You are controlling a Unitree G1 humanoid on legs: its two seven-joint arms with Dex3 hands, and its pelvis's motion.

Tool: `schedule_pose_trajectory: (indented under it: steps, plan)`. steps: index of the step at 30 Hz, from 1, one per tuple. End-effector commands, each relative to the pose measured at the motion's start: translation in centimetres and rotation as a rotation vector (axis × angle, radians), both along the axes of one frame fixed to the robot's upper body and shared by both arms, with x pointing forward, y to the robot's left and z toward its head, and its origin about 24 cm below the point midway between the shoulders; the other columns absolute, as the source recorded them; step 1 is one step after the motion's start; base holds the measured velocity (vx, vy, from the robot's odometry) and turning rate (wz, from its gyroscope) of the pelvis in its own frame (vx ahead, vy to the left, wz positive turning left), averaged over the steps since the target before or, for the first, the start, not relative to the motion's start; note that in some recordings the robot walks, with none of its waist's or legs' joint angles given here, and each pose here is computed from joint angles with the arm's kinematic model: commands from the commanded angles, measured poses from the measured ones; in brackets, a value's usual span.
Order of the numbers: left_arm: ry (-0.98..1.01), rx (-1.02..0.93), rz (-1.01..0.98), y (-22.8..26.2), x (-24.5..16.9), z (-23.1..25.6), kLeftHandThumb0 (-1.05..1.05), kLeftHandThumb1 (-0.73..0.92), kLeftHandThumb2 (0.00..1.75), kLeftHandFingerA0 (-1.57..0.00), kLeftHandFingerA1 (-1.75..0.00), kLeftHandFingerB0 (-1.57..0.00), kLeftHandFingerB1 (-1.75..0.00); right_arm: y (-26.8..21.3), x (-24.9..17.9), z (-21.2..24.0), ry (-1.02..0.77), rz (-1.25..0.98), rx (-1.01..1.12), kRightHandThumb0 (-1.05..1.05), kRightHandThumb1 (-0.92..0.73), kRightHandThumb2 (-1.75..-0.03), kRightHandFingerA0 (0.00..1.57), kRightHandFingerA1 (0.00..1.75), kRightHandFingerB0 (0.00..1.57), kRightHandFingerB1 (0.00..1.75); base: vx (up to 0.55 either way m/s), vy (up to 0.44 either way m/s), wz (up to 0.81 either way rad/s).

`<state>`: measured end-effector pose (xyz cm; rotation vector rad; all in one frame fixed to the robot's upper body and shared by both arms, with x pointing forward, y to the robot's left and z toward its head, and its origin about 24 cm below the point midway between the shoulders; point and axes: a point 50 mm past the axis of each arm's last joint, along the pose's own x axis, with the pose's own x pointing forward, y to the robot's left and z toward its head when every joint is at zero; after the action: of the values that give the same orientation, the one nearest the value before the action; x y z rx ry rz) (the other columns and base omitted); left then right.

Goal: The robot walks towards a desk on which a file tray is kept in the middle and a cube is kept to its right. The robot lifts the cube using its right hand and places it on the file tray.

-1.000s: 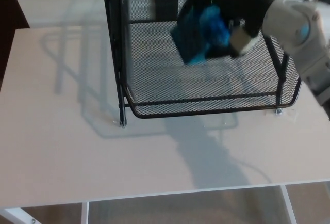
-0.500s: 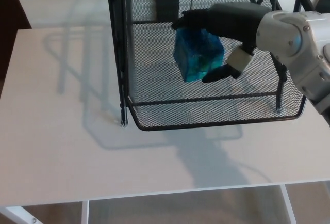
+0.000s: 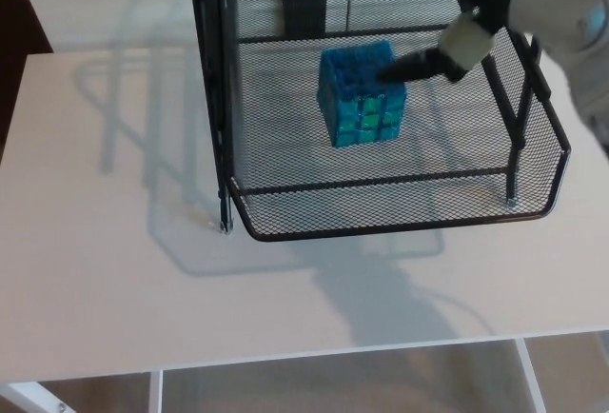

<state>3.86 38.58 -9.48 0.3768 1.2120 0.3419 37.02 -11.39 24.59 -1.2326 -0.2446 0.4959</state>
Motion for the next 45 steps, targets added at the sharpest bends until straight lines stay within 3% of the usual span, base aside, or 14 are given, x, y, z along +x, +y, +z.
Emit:
schedule_pose_trajectory:
  steps: [1,9,13,17,20,23,31,37,38,40,41,42,43,45]
  plan:
    - [-0.034,0.015,-0.022,-0.1,0.1,0.1,-0.73,0.68,0.79,-0.59,-0.85,-0.4,-0.77,-4.0,-1.7,4.7,-0.073,-0.019,0.08,-0.9,-0.52,-0.8,0.0,0.14,0.0,0.04,0.0,0.0,0.0]
    - [-0.041,0.007,-0.013,0.2,0.4,0.3,-0.69,0.68,0.8,-0.58,-0.85,-0.36,-0.79,-16.0,-8.3,8.5,-0.29,-0.265,0.33,-0.79,-0.45,-0.75,0.0,0.05,0.03,0.1,0.0,0.0,0.0]
    - [-0.055,0.008,0.016,0.6,0.5,0.6,-0.69,0.68,0.79,-0.58,-0.85,-0.36,-0.77,-25.3,-13.0,7.1,-0.456,-0.548,0.628,-0.6,-0.5,-0.78,0.28,0.88,0.06,0.4,0.0,0.0,0.0]
    - [-0.073,0.012,-0.012,0.9,0.8,1.1,-0.71,0.68,0.79,-0.54,-0.85,-0.37,-0.78,-33.9,-20.6,0.9,-0.794,-0.993,0.638,-0.59,-0.66,-0.59,0.28,0.31,0.2,0.28,0.0,-0.001,0.02]
    - [-0.076,0.011,-0.02,0.9,1.1,1.2,-0.71,0.69,0.8,-0.55,-0.85,-0.35,-0.77,-35.8,-22.4,-0.6,-0.844,-1.148,0.685,-0.65,-0.53,-0.77,0.26,0.4,0.19,0.39,0.0,0.0,0.0]
    - [-0.07,0.018,-0.027,1.0,1.0,1.2,-0.73,0.71,0.78,-0.54,-0.85,-0.34,-0.76,-39.4,-27.0,-6.6,-1.004,-1.332,1.083,-0.43,-0.62,-0.58,0.38,0.34,0.3,0.3,0.0,0.0,0.0]
    - [-0.059,0.02,-0.027,0.9,1.1,1.1,-0.69,0.71,0.83,-0.58,-0.86,-0.37,-0.77,-39.0,-32.3,-16.5,-0.914,-1.805,1.094,-0.35,-0.66,-0.6,0.41,0.34,0.3,0.31,0.0,0.0,0.0]
    - [-0.039,0.023,-0.002,0.8,0.7,0.9,-0.66,0.7,0.85,-0.58,-0.85,-0.38,-0.78,-36.4,-32.5,-23.0,-0.608,-2.024,1.087,-0.54,-0.77,-0.68,0.44,0.46,0.0,0.12,0.0,0.0,0.0]
    - [-0.035,0.032,0.011,0.9,0.3,0.7,-0.69,0.67,0.93,-0.59,-0.85,-0.41,-0.78,-35.6,-31.7,-24.6,-0.259,-2.088,0.766,-0.65,-0.91,-1.05,0.08,0.28,0.0,0.0,0.0,0.0,0.0]
    - [-0.027,0.039,0.018,0.9,0.3,0.7,-0.69,0.67,0.93,-0.59,-0.85,-0.41,-0.78,-35.5,-31.6,-24.8,-0.024,-2.108,0.285,-0.65,-0.91,-1.05,0.08,0.28,0.0,0.0,0.0,0.0,0.0]
    - [-0.026,0.034,0.026,1.0,0.1,0.8,-0.69,0.67,0.96,-0.6,-0.86,-0.4,-0.78,-34.4,-32.3,-25.6,0.163,-1.939,-0.267,-0.25,-0.88,-0.67,0.0,0.27,0.0,0.24,0.0,0.0,0.0]
    - [-0.028,0.028,0.028,1.0,0.1,0.8,-0.67,0.7,0.91,-0.57,-0.85,-0.38,-0.77,-34.2,-32.8,-25.8,0.409,-1.606,-0.724,-0.3,-0.46,-0.95,0.1,0.54,0.06,0.51,0.0,0.0,0.0]
    - [-0.015,0.041,0.01,1.0,0.2,0.8,-0.67,0.68,0.93,-0.57,-0.83,-0.41,-0.77,-34.6,-33.6,-26.0,0.167,-1.975,0.241,-0.39,-0.92,-0.8,0.0,0.0,0.0,0.0,0.0,0.0,0.0]
    - [-0.014,0.043,0.008,1.0,0.2,0.8,-0.67,0.68,0.93,-0.57,-0.83,-0.41,-0.77,-34.7,-33.8,-26.0,0.1,-2.01,0.363,-0.39,-0.92,-0.8,0.0,0.0,0.0,0.0,0.0,0.0,0.0]
